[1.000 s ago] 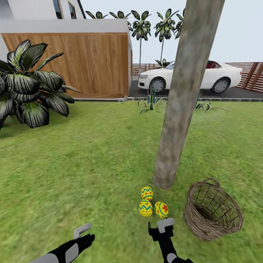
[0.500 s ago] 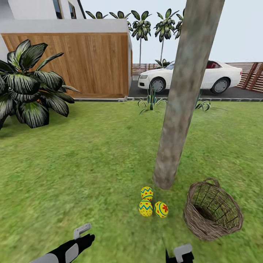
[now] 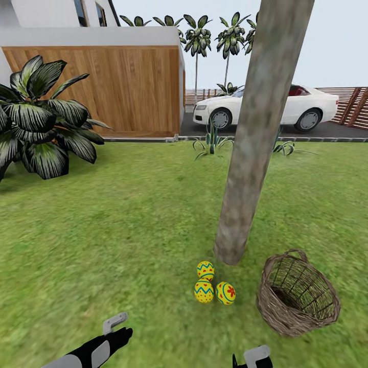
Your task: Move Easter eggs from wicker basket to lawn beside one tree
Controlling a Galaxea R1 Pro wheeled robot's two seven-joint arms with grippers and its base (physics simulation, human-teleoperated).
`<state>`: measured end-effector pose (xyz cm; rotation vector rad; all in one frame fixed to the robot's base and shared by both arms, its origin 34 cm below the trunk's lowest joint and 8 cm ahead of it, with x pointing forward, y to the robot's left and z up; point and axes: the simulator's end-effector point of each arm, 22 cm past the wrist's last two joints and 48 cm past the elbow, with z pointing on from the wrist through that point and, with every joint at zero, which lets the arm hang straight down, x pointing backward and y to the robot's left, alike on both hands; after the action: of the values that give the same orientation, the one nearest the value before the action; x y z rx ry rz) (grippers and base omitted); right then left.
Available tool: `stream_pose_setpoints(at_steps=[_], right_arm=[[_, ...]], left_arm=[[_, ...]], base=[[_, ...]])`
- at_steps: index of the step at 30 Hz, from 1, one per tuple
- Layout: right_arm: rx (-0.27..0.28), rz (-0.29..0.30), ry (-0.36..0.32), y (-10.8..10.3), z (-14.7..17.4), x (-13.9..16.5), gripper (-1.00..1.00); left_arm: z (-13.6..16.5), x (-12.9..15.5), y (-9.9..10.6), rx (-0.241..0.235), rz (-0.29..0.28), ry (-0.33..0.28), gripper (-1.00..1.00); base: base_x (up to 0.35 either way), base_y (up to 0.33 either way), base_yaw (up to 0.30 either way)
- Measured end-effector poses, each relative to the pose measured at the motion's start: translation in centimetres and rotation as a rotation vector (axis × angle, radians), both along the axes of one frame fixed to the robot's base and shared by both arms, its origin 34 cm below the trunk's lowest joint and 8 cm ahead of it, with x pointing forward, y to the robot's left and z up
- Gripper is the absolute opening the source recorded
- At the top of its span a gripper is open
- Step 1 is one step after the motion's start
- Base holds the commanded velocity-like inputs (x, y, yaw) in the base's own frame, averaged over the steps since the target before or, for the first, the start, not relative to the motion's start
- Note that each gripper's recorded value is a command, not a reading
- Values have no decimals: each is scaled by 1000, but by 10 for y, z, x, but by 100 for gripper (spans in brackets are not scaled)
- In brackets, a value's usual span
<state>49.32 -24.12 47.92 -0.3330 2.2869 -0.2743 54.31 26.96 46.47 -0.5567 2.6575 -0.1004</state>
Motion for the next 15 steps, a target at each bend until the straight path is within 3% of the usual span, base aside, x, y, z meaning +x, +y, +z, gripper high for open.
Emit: stream_pose_setpoints(at_steps=[15], right_arm=[[0,0,0,0,0,0,100]], left_arm=[[0,0,1,1,0,0,100]], base=[[0,0,0]])
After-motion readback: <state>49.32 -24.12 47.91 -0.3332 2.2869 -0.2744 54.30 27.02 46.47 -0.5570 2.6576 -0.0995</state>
